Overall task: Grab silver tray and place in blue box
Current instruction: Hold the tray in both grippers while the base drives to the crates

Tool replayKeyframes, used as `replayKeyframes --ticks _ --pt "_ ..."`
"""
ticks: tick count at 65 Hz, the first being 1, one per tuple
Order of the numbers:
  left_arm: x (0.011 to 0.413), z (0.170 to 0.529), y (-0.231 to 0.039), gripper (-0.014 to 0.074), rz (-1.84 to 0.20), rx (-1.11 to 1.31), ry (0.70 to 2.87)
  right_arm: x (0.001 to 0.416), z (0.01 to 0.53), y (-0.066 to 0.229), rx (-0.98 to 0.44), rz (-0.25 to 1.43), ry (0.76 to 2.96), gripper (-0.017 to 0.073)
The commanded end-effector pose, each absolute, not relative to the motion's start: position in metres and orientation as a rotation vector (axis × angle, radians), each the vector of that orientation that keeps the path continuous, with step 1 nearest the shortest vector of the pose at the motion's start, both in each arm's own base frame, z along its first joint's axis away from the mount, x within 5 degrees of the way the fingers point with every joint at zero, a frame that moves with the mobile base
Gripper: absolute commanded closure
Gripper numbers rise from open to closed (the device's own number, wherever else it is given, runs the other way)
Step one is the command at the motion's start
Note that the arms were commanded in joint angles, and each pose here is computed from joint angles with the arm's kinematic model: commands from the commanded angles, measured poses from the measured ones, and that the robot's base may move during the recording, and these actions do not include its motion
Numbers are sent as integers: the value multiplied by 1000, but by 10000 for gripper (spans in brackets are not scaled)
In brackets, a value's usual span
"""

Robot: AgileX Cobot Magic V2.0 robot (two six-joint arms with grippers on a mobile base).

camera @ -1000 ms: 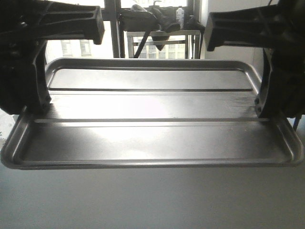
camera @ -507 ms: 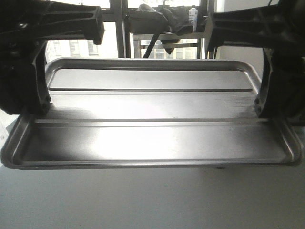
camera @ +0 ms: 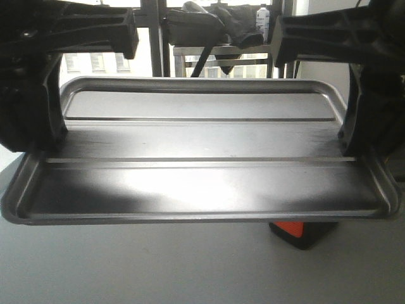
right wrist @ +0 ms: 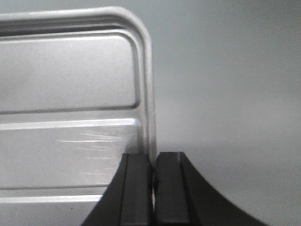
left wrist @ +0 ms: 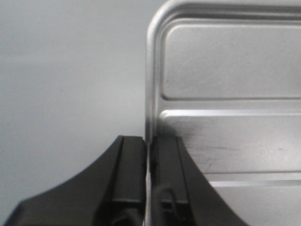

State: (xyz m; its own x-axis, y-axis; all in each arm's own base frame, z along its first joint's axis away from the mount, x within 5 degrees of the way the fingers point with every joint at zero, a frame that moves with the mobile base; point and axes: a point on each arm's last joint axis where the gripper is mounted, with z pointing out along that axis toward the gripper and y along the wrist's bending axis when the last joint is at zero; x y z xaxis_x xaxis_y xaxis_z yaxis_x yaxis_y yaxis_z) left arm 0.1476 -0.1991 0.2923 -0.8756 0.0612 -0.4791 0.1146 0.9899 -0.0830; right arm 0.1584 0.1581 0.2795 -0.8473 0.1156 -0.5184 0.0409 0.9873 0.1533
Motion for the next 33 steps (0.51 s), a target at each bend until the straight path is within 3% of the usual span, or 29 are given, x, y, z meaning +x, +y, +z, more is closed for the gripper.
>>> replayKeyframes --ticks 1,33 --pt "147 308 -200 604 -234 125 2578 161 297 160 62 254 2490 494" --pt "147 308 -200 604 -234 125 2578 161 297 160 62 254 2490 494"
